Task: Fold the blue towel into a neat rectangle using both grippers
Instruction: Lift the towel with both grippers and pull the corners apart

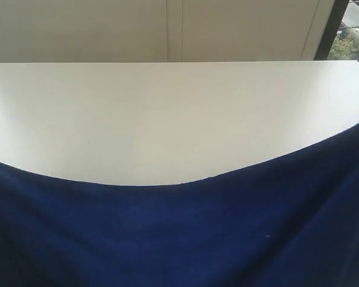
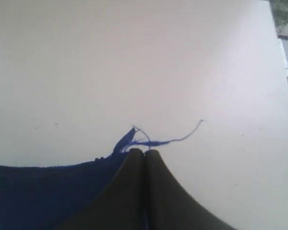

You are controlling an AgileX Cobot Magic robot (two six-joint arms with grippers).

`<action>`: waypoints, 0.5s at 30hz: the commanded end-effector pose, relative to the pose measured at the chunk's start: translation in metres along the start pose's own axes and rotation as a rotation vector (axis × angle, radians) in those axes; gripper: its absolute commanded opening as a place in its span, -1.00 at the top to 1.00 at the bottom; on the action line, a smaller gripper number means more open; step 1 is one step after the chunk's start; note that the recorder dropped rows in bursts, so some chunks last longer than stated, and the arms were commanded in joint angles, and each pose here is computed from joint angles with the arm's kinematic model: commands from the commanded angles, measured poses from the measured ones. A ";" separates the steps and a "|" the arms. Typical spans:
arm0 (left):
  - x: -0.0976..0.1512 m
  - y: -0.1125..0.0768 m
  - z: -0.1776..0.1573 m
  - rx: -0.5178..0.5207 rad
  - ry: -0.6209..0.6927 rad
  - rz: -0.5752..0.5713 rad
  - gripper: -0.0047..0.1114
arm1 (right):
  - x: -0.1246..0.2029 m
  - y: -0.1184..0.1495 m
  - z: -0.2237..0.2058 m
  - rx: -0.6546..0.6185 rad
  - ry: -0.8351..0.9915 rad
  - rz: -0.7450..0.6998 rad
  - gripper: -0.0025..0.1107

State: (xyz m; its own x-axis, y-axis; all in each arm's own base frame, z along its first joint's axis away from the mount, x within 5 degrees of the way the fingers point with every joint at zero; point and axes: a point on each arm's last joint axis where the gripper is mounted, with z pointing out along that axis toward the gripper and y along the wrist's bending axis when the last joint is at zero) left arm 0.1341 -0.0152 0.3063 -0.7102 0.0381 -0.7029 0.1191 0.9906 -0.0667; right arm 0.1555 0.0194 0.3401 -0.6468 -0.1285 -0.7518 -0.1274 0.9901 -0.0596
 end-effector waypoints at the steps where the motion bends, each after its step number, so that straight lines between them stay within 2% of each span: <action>1: 0.001 0.010 0.064 -0.035 -0.033 -0.075 0.92 | -0.005 0.004 0.071 -0.004 -0.033 0.007 0.96; 7: -0.007 0.019 0.118 -0.067 -0.058 -0.112 0.92 | -0.003 0.006 0.146 -0.012 0.007 0.021 0.96; 15: -0.011 0.028 0.167 -0.113 -0.144 -0.121 0.92 | -0.002 -0.014 0.200 0.022 -0.013 0.073 0.96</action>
State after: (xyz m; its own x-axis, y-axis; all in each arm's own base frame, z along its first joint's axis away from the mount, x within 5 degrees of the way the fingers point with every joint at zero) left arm 0.2511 -0.0115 0.1999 -0.6496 -0.0712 -0.7569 -0.0210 0.9969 -0.0758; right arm 0.2954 0.0250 0.2138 -0.6733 -0.0760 -0.7355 -0.0880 0.9959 -0.0223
